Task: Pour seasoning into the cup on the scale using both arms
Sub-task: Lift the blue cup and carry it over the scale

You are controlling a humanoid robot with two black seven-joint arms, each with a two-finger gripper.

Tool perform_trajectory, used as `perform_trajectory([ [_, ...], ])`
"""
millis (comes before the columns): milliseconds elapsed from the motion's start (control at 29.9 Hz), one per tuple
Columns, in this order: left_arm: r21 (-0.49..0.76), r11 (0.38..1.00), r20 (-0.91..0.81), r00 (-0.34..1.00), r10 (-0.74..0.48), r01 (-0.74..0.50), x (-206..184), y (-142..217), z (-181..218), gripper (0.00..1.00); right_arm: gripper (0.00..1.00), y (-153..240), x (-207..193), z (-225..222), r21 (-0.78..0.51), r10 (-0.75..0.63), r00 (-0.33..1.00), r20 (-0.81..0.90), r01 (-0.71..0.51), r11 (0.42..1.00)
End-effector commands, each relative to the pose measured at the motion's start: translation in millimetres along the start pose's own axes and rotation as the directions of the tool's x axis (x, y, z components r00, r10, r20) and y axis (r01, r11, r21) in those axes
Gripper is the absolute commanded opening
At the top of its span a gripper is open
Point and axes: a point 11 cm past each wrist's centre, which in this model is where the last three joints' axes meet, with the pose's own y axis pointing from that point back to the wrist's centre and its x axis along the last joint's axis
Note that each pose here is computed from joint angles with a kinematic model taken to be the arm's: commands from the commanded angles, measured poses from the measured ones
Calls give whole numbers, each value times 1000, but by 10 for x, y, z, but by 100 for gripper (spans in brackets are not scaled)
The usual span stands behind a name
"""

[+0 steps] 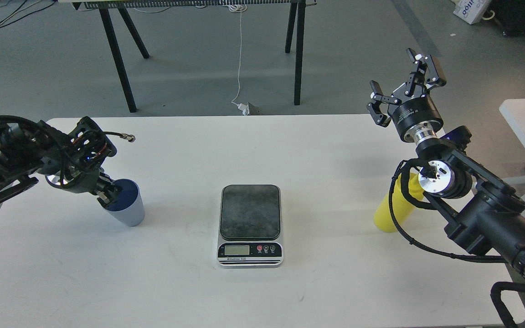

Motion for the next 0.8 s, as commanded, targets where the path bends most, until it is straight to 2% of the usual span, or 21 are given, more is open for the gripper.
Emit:
perform_trajectory([
  [0,8,1000,4,1000,11,-11,53,39,-26,8,99,6,8,5,-1,2,1000,0,-2,1000],
  [234,105,985,72,989,129,-136,701,532,-316,8,99,-2,10,-4,1,4,1000,-2,-4,1000],
  [368,75,975,168,966,194,-209,1268,601,-100,8,99,-29,-23,-28,6,-3,1000,-3,3,1000],
  [769,-83,952,368,879,303,-293,2229,559,813,7,99,-37,21,-45,9,12,1000,-12,-12,1000],
])
